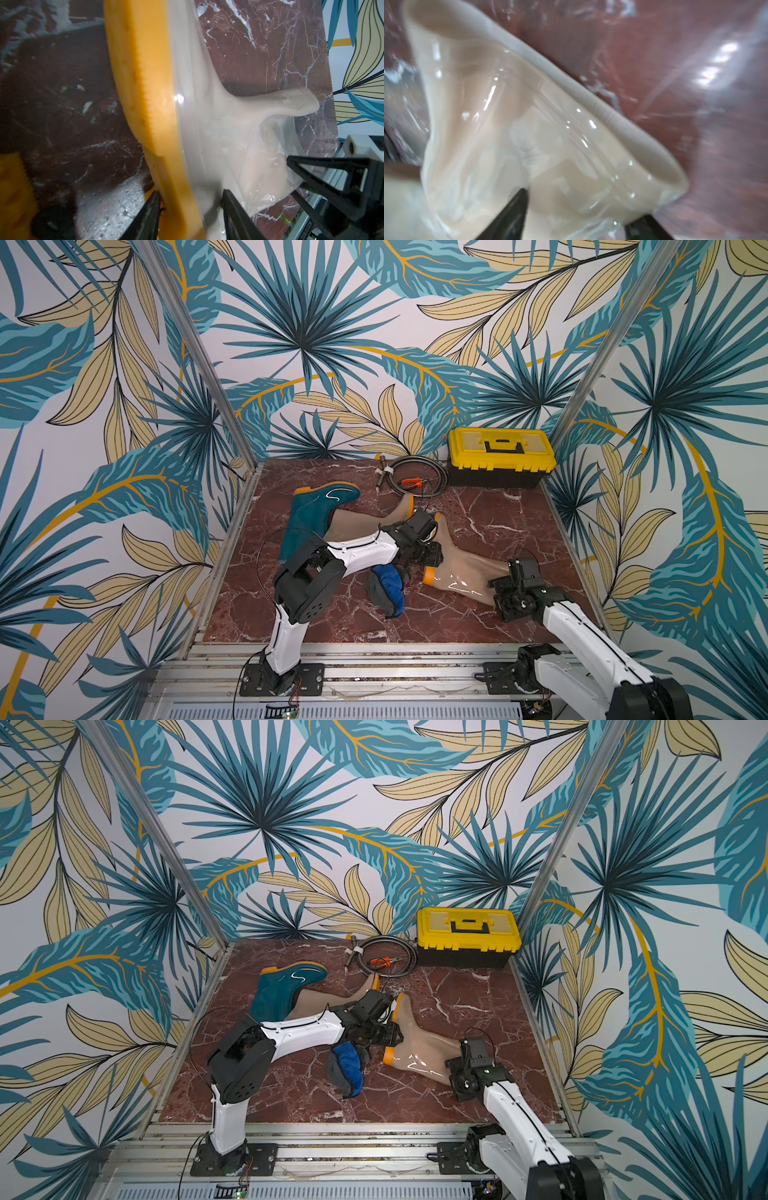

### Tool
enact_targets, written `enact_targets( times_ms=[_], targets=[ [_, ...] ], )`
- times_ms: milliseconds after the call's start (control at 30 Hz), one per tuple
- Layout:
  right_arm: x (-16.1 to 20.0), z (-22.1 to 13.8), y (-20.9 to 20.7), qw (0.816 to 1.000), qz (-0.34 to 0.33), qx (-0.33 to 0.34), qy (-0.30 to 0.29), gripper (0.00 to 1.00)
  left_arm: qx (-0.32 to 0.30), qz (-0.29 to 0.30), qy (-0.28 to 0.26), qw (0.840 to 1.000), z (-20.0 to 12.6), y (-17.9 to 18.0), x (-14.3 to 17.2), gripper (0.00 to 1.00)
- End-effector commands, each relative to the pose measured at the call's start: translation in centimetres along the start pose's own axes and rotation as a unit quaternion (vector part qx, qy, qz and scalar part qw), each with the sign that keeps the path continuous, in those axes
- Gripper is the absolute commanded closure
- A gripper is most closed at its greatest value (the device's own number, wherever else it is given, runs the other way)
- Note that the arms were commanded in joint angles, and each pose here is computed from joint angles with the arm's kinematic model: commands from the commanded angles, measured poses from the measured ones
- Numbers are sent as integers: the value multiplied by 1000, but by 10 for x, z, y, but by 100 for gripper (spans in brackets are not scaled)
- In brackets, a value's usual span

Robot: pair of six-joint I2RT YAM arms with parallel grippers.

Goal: Wipe the rubber boots with a cloth
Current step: Move the rubber boot to the center of the board.

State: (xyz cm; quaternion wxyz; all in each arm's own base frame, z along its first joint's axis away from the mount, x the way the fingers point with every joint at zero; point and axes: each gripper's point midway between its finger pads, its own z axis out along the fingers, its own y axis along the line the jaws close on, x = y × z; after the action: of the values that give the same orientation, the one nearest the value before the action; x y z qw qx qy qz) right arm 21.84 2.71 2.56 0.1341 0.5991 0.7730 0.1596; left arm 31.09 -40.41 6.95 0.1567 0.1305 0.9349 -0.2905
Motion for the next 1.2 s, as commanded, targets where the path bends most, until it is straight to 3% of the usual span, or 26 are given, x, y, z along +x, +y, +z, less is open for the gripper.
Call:
enact_targets(
  times_ms=[0, 67, 100, 200, 300, 367, 567, 867, 967, 1167],
  targets=[
    [4, 9, 10, 999, -28, -18, 18, 72, -2, -3, 18, 1000, -1, 6, 12, 50],
    [-6, -4, 27, 997, -53, -45, -15, 96, 1, -4, 17, 1000, -2, 5, 10, 50],
    [-13, -14, 36, 995, -70, -55, -35, 100, 1, -3, 16, 1000, -3, 5, 8, 50],
    [-38, -57, 73, 979, -151, -83, -113, 100, 7, 0, 10, 1000, -6, 2, 1, 50],
    [-59, -100, 115, 948, -247, -88, -180, 100, 14, 7, 0, 1000, -11, -3, -8, 50],
    [-70, -124, 145, 920, -315, -84, -217, 100, 18, 12, -9, 1000, -15, -6, -15, 47],
    [-96, -154, 214, 846, -434, -66, -301, 100, 28, 32, -33, 999, -34, -14, -29, 42],
    [-136, -150, 289, 737, -509, -49, -442, 100, 55, 47, -36, 997, -43, -28, -38, 42],
    [-156, -148, 307, 723, -505, -36, -470, 100, 61, 51, -38, 996, -46, -31, -38, 42],
    [-201, -152, 321, 716, -465, -25, -520, 100, 72, 59, -42, 995, -53, -39, -41, 42]
  ],
)
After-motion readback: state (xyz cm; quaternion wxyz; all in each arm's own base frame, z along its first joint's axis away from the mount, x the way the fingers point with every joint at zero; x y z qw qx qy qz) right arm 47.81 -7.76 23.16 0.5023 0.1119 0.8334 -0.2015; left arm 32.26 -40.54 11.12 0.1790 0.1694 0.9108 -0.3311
